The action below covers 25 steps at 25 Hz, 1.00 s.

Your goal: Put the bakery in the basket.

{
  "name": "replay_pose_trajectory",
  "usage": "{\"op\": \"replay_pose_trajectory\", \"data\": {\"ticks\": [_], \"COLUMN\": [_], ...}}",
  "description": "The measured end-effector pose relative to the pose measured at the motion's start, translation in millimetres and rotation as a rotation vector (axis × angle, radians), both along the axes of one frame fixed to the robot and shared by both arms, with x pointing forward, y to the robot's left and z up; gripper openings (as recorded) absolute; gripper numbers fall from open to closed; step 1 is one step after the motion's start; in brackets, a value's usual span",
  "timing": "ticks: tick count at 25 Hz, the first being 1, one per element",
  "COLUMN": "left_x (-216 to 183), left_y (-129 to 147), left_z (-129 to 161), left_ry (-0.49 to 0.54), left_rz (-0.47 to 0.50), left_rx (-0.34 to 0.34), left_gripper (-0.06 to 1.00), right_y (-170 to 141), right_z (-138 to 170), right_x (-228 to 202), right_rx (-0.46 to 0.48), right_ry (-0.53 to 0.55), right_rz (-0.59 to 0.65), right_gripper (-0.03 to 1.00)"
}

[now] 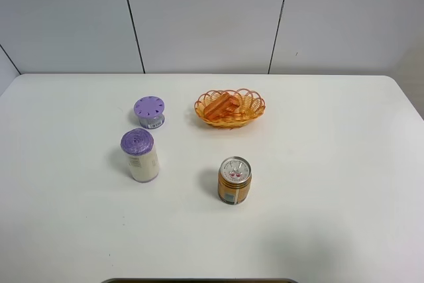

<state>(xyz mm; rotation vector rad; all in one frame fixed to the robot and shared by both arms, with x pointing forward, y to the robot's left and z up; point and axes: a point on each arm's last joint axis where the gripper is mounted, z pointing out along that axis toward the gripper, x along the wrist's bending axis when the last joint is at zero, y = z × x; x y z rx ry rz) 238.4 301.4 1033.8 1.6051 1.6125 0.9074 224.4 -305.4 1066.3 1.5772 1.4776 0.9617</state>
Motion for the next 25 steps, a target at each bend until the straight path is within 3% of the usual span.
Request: {"op": "replay_pose_trajectory", "data": {"ticks": [25], "left_x": [0.0], "left_y": [0.0], "left_z": [0.0], "left_ry": [0.0], "left_rz": [0.0], "left_rx": [0.0], "left_gripper": [0.99], "right_y": [0.3], "right_z": [0.0], "right_x": [-0.1], "right_rx": [0.0], "right_ry": [0.0], "right_rz": [-0.024], "right_gripper": [0.83]}}
